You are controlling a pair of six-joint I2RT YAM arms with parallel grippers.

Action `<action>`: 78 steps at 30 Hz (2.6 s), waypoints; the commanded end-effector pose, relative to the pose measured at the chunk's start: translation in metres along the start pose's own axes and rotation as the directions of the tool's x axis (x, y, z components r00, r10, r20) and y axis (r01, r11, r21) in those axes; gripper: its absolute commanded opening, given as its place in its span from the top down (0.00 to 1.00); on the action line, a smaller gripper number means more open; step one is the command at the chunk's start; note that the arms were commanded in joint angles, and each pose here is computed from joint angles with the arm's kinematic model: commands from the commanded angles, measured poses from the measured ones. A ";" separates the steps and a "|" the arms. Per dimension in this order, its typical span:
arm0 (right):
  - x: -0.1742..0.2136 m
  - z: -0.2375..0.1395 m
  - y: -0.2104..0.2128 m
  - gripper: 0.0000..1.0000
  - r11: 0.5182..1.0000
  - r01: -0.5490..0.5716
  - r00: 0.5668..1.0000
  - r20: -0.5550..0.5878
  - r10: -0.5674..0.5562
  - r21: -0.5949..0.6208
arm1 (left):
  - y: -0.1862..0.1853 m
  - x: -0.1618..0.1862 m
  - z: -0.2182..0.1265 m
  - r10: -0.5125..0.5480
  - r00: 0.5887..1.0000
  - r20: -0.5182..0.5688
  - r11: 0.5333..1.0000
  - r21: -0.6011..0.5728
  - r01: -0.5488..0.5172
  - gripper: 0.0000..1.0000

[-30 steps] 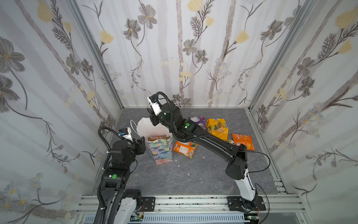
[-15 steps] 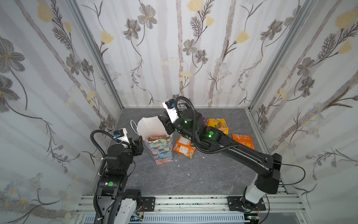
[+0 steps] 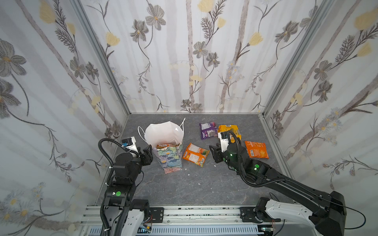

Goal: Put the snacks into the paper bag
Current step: 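Move the right gripper back toward the remaining snack packets, then lower the right gripper onto the corner of the orange rainbow-printed packet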

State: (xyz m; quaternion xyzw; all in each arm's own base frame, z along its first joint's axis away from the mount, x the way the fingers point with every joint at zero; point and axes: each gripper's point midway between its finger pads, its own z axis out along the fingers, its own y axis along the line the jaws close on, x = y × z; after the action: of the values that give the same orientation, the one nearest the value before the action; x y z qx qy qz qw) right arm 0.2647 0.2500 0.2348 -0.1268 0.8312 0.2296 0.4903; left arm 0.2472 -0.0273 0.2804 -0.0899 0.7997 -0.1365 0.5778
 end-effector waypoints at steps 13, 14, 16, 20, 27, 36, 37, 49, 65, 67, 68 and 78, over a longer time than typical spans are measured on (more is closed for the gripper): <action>0.082 0.049 -0.037 0.47 0.955 -0.291 0.944 -0.179 0.277 -0.055 | -0.002 -0.005 0.001 -0.006 1.000 0.024 1.000 0.012 0.006 0.38; 0.086 0.052 -0.037 0.47 0.951 -0.303 0.938 -0.192 0.287 -0.061 | -0.002 -0.004 0.001 -0.006 1.000 0.023 1.000 0.012 0.005 0.38; 0.089 0.057 -0.035 0.46 0.945 -0.318 0.934 -0.199 0.298 -0.078 | -0.003 -0.005 0.000 -0.006 1.000 0.025 1.000 0.012 0.005 0.38; 0.095 0.065 -0.037 0.44 0.941 -0.329 0.928 -0.211 0.307 -0.080 | -0.003 -0.005 0.001 -0.006 1.000 0.024 1.000 0.014 0.006 0.38; 0.112 0.079 -0.039 0.41 0.933 -0.350 0.912 -0.257 0.320 -0.080 | -0.003 -0.004 0.001 -0.006 1.000 0.023 1.000 0.010 0.006 0.38; 0.123 0.098 -0.030 0.40 0.915 -0.384 0.894 -0.299 0.335 -0.122 | -0.003 -0.004 0.000 -0.007 1.000 0.023 1.000 0.008 0.007 0.38; 0.124 0.101 -0.031 0.40 0.913 -0.389 0.891 -0.301 0.339 -0.122 | -0.003 -0.004 0.000 -0.007 1.000 0.024 1.000 0.007 0.006 0.38; 0.137 0.129 -0.037 0.39 0.887 -0.446 0.861 -0.327 0.389 -0.120 | -0.003 -0.002 0.003 -0.006 1.000 0.011 1.000 0.007 0.006 0.37; 0.138 0.150 -0.053 0.45 0.864 -0.493 0.847 -0.286 0.448 -0.106 | -0.002 -0.002 0.004 -0.009 1.000 0.009 1.000 -0.001 0.009 0.37; 0.138 0.153 -0.054 0.53 0.861 -0.498 0.844 -0.284 0.454 -0.105 | 0.000 -0.003 0.004 -0.011 1.000 0.004 1.000 -0.014 0.011 0.36; 0.138 0.154 -0.054 0.57 0.860 -0.500 0.844 -0.282 0.457 -0.103 | 0.002 -0.005 0.004 -0.019 1.000 0.005 0.999 -0.029 0.019 0.36; 0.135 0.158 -0.056 1.00 0.854 -0.511 0.839 -0.270 0.472 -0.099 | -0.004 -0.011 0.017 -0.021 0.999 -0.036 1.000 -0.018 0.020 0.31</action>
State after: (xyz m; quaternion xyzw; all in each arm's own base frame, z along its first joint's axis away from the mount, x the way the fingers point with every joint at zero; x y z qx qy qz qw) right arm 0.3400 0.2846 0.0343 0.0181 0.8679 0.4004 0.2934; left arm 0.2645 -0.0283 0.2752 -0.1014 0.8186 -0.1280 0.5506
